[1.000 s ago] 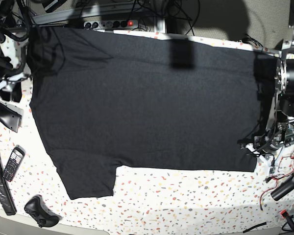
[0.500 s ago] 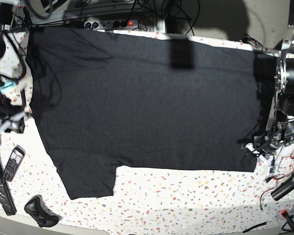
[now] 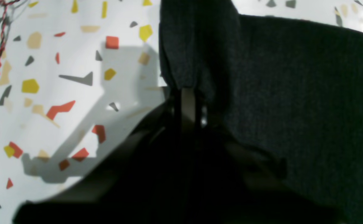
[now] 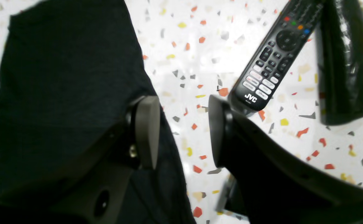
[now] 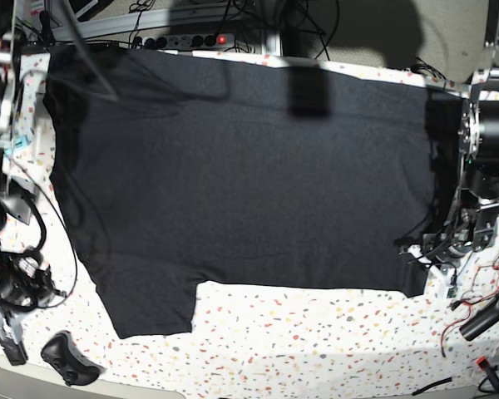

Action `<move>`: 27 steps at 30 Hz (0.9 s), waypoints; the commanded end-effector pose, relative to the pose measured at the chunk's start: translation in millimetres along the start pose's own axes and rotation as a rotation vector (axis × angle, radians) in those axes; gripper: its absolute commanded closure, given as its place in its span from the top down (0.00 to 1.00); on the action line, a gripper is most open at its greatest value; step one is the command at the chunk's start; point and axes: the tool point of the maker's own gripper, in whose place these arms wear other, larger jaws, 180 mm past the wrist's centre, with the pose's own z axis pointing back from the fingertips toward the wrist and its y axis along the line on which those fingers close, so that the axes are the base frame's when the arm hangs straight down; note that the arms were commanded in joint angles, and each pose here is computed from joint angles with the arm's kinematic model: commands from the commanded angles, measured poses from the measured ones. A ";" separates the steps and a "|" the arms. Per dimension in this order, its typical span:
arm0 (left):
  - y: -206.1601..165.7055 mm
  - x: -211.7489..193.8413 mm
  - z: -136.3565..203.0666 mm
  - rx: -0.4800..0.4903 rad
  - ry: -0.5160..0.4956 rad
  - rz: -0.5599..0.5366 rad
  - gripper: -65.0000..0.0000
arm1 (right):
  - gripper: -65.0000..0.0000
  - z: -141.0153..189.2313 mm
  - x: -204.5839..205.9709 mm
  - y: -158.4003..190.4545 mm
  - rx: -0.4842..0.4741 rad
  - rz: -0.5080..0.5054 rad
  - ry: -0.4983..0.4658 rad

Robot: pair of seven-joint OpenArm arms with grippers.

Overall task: Fold the T-shirt properly
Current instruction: 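Grasp the shirt side edges with the left and right grippers, then lift the grasped half and fold it over onto the collar half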

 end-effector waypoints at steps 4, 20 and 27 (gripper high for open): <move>0.8 9.6 1.6 -0.002 -0.001 -0.016 0.00 | 0.39 -13.0 4.5 -8.5 -0.018 -0.031 0.019; 0.7 11.3 1.5 -0.002 -0.011 -0.016 0.00 | 0.39 -47.8 -39.6 17.6 -0.054 0.029 0.123; 0.6 6.0 1.1 -0.002 -0.003 -0.015 0.00 | 0.39 -44.4 -52.8 8.1 -0.068 0.027 0.182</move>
